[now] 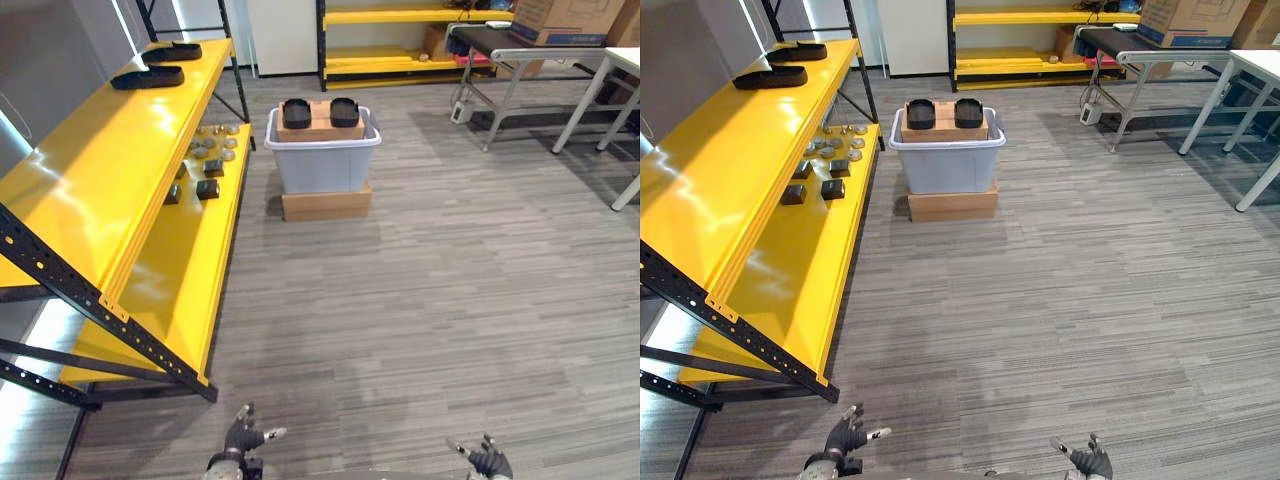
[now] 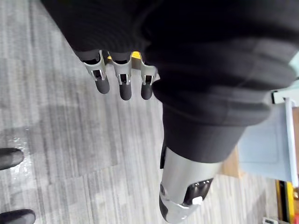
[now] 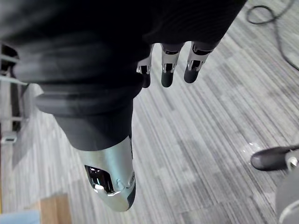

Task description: Walk over and take plastic housings, then place them on the shelf

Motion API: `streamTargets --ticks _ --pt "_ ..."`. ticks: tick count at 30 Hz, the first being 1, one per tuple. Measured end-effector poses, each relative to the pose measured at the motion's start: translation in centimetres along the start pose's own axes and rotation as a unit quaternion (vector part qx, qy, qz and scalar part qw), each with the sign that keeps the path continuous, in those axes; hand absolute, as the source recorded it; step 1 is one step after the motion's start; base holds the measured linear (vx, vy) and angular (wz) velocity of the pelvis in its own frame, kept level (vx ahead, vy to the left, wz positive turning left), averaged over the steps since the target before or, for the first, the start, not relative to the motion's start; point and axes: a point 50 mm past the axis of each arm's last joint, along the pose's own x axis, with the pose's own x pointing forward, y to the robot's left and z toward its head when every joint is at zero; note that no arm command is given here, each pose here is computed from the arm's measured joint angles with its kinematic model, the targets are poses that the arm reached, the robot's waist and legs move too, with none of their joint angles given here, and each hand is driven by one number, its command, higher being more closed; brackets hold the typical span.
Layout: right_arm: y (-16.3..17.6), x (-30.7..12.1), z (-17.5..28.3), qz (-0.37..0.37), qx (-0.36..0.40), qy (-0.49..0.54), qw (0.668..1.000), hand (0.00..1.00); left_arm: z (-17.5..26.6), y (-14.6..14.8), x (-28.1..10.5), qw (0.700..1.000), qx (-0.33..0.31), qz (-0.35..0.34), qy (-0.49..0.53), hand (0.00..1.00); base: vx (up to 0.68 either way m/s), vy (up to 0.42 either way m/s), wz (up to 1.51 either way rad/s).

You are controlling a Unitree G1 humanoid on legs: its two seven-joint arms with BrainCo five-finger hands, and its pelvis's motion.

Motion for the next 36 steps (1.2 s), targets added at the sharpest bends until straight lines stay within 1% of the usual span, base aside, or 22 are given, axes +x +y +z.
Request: streamTargets --ticks 5,13,20,27,29,32,34,36 --pt "0.5 0.1 0.4 0.018 -0.026 -0.008 0.999 0.0 0.7 0.3 0.0 1.0 0.003 0.002 -0.016 0.0 0.03 -0.003 0.03" --pt "0.4 0.2 0.6 0.017 -0.027 -0.01 0.999 0.0 0.9 0.4 0.1 1.0 0.01 0.005 -0.021 0.0 0.0 -0.001 0.0" --pt "0.4 0.4 1.6 0.013 -0.022 -0.029 0.999 0.0 0.6 1.9 0.0 0.998 -0.023 0.05 -0.015 0.0 0.02 0.001 -0.13" --pt "0.8 1.2 3.6 0.003 -0.002 -0.044 0.999 0.0 0.5 3.7 -0.3 0.991 -0.087 0.102 -0.016 0.0 0.09 0.056 -0.31" --pt "0.9 1.3 4.0 0.004 -0.001 -0.049 0.999 0.0 0.8 4.0 -0.3 0.989 -0.099 0.108 -0.023 0.0 0.16 0.094 -0.06" --pt "0.7 1.2 3.5 0.001 -0.003 -0.039 0.999 0.0 2.3 4.2 0.2 0.988 -0.095 0.11 -0.047 0.0 0.38 0.034 0.35" --pt "0.3 1.5 4.8 -0.001 -0.011 -0.059 0.998 0.0 3.3 4.2 0.6 0.987 -0.1 0.111 -0.061 0.0 0.43 -0.024 0.43" --pt "-0.1 1.5 7.0 -0.003 -0.019 -0.103 0.994 0.0 5.3 4.2 1.4 0.985 -0.104 0.109 -0.089 0.0 0.43 -0.076 0.63"
